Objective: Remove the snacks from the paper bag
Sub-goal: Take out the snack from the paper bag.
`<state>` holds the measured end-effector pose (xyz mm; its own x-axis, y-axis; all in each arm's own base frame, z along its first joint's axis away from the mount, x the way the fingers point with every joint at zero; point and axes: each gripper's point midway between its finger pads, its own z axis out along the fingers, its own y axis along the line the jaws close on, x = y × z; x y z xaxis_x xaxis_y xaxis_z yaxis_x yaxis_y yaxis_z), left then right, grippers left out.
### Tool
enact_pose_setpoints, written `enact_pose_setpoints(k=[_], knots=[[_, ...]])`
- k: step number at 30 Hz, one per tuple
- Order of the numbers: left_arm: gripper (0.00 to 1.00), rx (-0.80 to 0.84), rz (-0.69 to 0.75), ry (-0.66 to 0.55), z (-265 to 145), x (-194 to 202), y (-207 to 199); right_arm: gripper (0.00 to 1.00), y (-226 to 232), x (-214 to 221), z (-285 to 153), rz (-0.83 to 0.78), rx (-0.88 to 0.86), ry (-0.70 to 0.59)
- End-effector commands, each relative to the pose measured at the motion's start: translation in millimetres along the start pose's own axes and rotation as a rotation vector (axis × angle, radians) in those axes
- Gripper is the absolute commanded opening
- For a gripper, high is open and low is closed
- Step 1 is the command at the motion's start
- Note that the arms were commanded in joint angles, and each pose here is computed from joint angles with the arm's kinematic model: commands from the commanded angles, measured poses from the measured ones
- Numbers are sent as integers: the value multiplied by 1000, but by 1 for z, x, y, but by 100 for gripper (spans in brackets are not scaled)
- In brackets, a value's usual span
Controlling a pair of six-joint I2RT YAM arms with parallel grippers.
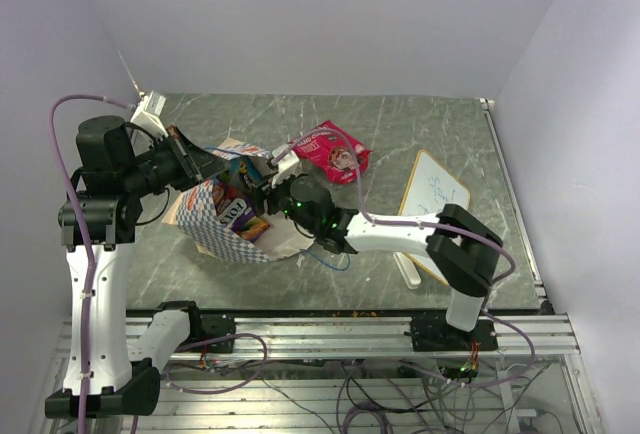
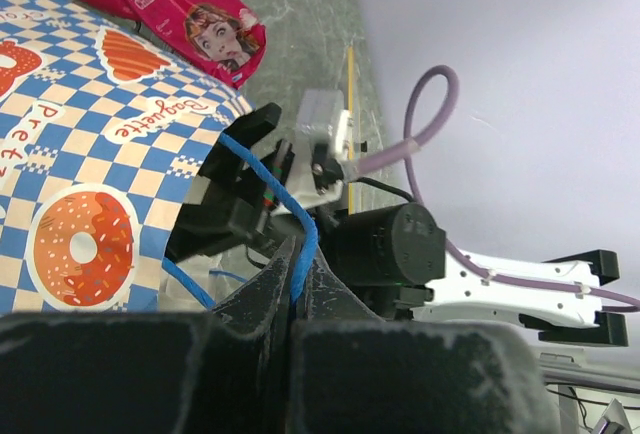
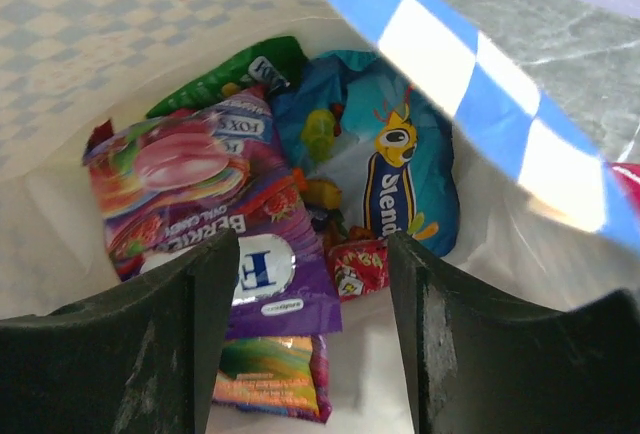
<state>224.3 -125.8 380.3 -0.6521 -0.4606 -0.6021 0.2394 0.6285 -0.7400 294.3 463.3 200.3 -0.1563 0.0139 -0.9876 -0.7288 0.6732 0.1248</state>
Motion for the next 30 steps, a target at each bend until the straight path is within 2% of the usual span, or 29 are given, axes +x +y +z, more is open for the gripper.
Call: enact_pose_setpoints(k=[1, 7, 12, 19, 24, 30], knots=[[7, 39, 14, -4, -13, 3, -17, 62, -11, -12, 24, 159, 125, -116], [7, 59, 20, -16, -17, 2, -24, 67, -14, 6, 50, 243, 191, -120], [7, 31, 63, -2, -19, 2, -21, 71, 11, 15, 58, 146, 31, -105], [7, 1, 99, 25, -23, 9, -15, 77, 52, 28, 35, 48, -260, -49], [7, 10, 107, 27, -24, 11, -17, 80, 51, 59, 28, 54, -281, 34], [7, 14, 107, 34, -27, 14, -19, 80, 47, 95, 41, 55, -280, 128]])
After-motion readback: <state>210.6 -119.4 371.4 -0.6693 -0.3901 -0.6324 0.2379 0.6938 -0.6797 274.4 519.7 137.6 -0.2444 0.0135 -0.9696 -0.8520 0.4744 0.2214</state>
